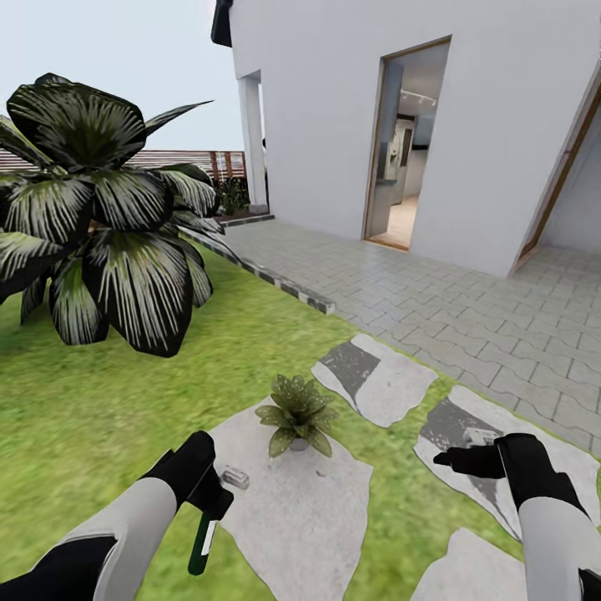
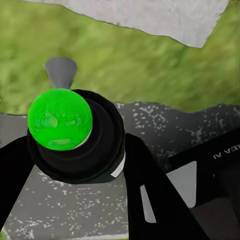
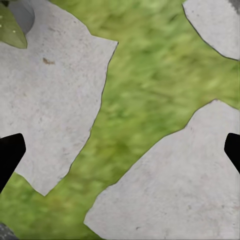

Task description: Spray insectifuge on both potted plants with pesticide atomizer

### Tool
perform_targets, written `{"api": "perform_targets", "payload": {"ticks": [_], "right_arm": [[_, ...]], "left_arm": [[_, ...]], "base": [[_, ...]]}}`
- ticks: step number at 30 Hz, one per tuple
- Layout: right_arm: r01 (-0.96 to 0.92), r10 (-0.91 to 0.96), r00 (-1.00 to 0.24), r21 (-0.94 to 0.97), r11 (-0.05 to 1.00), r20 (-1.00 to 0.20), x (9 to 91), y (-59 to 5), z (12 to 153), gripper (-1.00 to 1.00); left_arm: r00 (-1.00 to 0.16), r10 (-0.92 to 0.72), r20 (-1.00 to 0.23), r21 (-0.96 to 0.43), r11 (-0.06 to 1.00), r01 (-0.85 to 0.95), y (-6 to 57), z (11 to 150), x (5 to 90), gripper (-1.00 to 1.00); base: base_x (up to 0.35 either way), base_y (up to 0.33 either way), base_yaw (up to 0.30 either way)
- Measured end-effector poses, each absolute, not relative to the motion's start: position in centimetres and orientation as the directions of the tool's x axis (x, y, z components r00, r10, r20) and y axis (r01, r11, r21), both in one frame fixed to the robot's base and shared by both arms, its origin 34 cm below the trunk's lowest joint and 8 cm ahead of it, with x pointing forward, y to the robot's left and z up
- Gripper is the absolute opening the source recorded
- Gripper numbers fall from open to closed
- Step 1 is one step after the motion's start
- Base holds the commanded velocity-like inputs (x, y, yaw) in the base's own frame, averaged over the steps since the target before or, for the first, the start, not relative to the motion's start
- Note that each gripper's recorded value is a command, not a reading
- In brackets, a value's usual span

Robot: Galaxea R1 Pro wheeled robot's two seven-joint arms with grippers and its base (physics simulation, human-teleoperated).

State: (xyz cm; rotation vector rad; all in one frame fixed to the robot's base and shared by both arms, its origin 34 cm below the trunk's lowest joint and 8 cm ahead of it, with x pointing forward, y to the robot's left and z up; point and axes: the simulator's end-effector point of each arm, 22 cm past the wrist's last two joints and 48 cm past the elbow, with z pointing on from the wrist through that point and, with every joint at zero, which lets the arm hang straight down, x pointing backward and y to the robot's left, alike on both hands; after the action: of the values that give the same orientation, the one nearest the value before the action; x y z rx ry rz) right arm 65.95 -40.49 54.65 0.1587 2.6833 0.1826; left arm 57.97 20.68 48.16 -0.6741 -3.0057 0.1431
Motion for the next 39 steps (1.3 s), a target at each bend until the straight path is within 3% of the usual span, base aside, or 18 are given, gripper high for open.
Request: {"api": "perform_targets", "payload": {"ticks": [8,19,39], "right_arm": [[0.083,0.142,-0.892,0.152,0.985,-0.428,66.0,-40.7,54.9,1.0],[0.085,0.142,-0.887,0.148,0.985,-0.44,66.1,-41.1,55.7,1.0],[0.081,0.143,-0.873,0.151,0.985,-0.467,66.5,-41.1,57.3,1.0]], "left_arm": [[-0.904,0.428,0.026,-0.097,0.901,0.424,20.7,48.5,58.3,-1.0],[-0.908,0.397,-0.132,-0.006,0.916,0.401,23.0,53.1,64.3,-1.0],[-0.905,0.393,-0.163,0.009,0.918,0.397,23.2,54.9,64.9,-1.0]], "base": [[0.0,0.0,0.0],[0.0,0.0,0.0],[-0.111,0.0,0.0]]}}
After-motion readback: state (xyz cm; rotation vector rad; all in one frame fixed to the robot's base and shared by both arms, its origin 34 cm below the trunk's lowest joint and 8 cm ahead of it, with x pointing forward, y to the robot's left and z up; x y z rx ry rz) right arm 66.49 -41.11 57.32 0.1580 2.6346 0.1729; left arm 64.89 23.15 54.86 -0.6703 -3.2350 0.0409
